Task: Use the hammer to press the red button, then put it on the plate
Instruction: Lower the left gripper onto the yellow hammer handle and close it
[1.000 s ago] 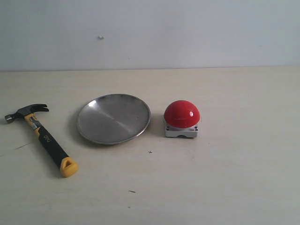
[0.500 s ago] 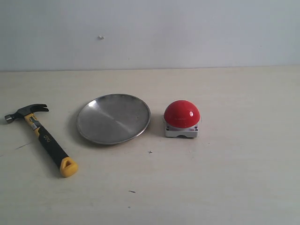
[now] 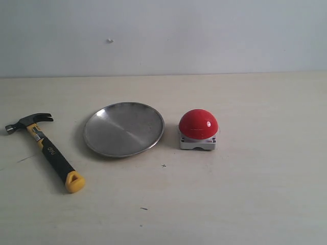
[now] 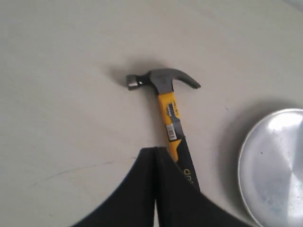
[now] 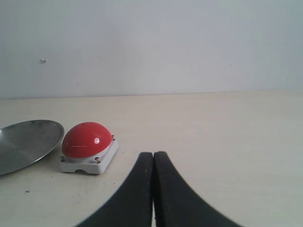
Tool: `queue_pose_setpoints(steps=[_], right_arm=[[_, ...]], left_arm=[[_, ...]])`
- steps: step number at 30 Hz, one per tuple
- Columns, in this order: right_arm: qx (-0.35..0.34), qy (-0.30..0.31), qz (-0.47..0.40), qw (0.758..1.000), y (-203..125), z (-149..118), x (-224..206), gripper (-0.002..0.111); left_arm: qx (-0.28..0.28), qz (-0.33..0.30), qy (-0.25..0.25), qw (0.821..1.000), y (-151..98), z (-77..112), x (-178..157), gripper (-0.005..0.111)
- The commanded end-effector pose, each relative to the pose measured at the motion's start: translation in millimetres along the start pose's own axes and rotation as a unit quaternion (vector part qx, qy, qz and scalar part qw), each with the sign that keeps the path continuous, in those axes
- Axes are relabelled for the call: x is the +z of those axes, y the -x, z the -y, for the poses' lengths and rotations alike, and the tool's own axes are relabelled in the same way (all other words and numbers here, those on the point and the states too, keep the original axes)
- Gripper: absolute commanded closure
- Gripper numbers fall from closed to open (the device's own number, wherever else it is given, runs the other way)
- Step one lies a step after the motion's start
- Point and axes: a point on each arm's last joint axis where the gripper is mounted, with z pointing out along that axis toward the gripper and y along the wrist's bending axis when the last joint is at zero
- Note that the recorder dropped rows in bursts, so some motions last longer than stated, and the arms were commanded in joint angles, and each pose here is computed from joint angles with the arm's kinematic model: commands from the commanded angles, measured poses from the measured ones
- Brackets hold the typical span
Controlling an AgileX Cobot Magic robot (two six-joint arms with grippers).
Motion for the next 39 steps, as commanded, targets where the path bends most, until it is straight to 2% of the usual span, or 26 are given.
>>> queue_pose_setpoints(steps=[1,5,7,8,10,12,15,20,27,31,39], right_arm=[[-0.002,-0.003,0.003,1.0,-0.6,0.5,-0.3,0.108],[-0.002,-0.003,0.003,1.0,-0.6,0.5,-0.3,0.108],[-0.002,-0.003,0.003,1.0,-0.6,0.5,-0.3,0.108],[-0.002,-0.003,0.003,1.0,-0.6,0.5,-0.3,0.108],[-0.002,-0.003,0.003,1.0,-0.6,0.5,-0.3,0.108],[-0.002,-0.003,0.003,1.0,-0.6,0.5,-0.3,0.108],[-0.002,-0.003,0.003,1.0,-0.6,0.5,-0.3,0.108],[-0.002,-0.003,0.003,1.0,-0.6,0.5,-0.3,0.108],[-0.002,-0.003,0.003,1.0,-0.6,0.5,-0.3,0.108],[-0.002,-0.003,0.003,1.0,-0.6,0.5,-0.3,0.108],[-0.002,-0.003,0.003,1.0,-0.6,0.5,-0.3,0.108]], left_arm=[[-0.002,-0.037,-0.008,0.999,-11.8,36.0,47.9,0.106],[0.002,-0.069,0.005,0.998,-17.4,56.2,84.1,0.094],[0.0,-0.087,0.016,0.996,-18.6,62.6,98.4,0.082],[-0.016,-0.102,0.025,0.994,-18.4,65.1,109.1,0.071],[-0.021,-0.113,0.034,0.993,-17.2,68.2,122.8,0.058],[-0.033,-0.11,0.034,0.993,-13.7,71.5,127.6,0.052],[-0.046,-0.108,0.034,0.993,-9.5,75.3,132.3,0.053],[-0.057,-0.13,0.055,0.988,-16.8,73.3,159.6,0.053],[-0.068,-0.157,0.084,0.982,-19.0,57.8,183.5,0.053],[-0.077,-0.16,0.09,0.98,-16.4,50.1,189.6,0.053],[-0.092,-0.194,0.078,0.974,-25.8,49.0,210.7,0.053]])
